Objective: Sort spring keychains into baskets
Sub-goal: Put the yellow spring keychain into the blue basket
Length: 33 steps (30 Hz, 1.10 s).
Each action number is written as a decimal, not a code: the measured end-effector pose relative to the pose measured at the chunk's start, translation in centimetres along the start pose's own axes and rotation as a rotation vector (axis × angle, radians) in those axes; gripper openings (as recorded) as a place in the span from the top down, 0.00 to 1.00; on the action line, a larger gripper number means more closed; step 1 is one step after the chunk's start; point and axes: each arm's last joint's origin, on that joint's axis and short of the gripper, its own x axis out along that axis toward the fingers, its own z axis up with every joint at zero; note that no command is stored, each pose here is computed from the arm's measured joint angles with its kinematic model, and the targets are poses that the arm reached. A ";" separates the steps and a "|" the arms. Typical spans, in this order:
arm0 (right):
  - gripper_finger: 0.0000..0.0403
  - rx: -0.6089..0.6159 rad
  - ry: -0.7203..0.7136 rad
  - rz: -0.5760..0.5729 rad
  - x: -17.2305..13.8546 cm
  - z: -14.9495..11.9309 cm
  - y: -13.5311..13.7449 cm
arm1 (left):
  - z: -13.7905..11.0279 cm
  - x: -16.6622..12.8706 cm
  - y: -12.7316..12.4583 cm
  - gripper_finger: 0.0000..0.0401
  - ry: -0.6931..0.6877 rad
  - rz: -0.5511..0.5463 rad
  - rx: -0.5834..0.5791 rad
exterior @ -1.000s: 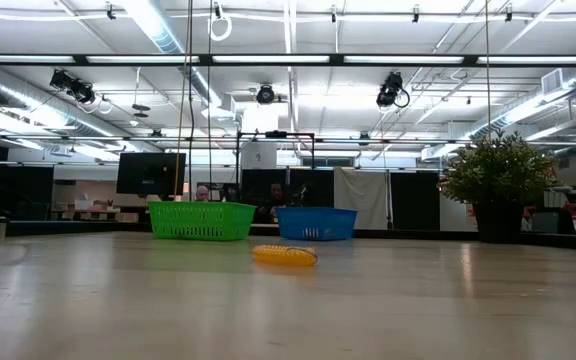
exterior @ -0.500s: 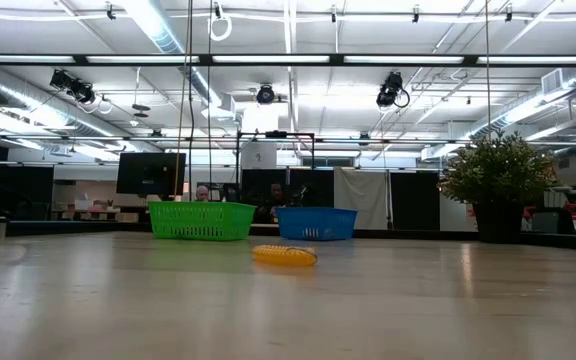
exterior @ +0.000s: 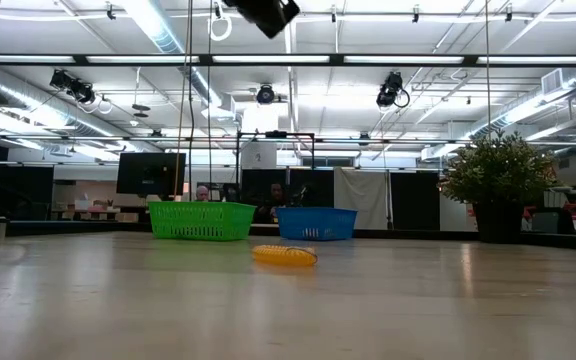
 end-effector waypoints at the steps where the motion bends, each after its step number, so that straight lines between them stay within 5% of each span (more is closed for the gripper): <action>1: 0.46 0.001 0.003 -0.001 0.0 0.0 0.0 | -0.1 0.7 -0.1 1.00 0.024 -0.012 0.010; 10: 0.46 -0.015 0.028 -0.005 0.0 -0.3 -0.1 | -1.0 8.1 -0.2 0.90 0.197 -0.092 0.114; 20: 0.46 -0.018 0.030 -0.005 0.0 -0.3 -0.1 | -2.7 13.1 -0.3 0.72 0.312 -0.192 0.228; 33: 0.46 -0.018 0.031 -0.004 0.0 -0.3 -0.1 | -4.6 18.4 -0.3 0.61 0.393 -0.227 0.196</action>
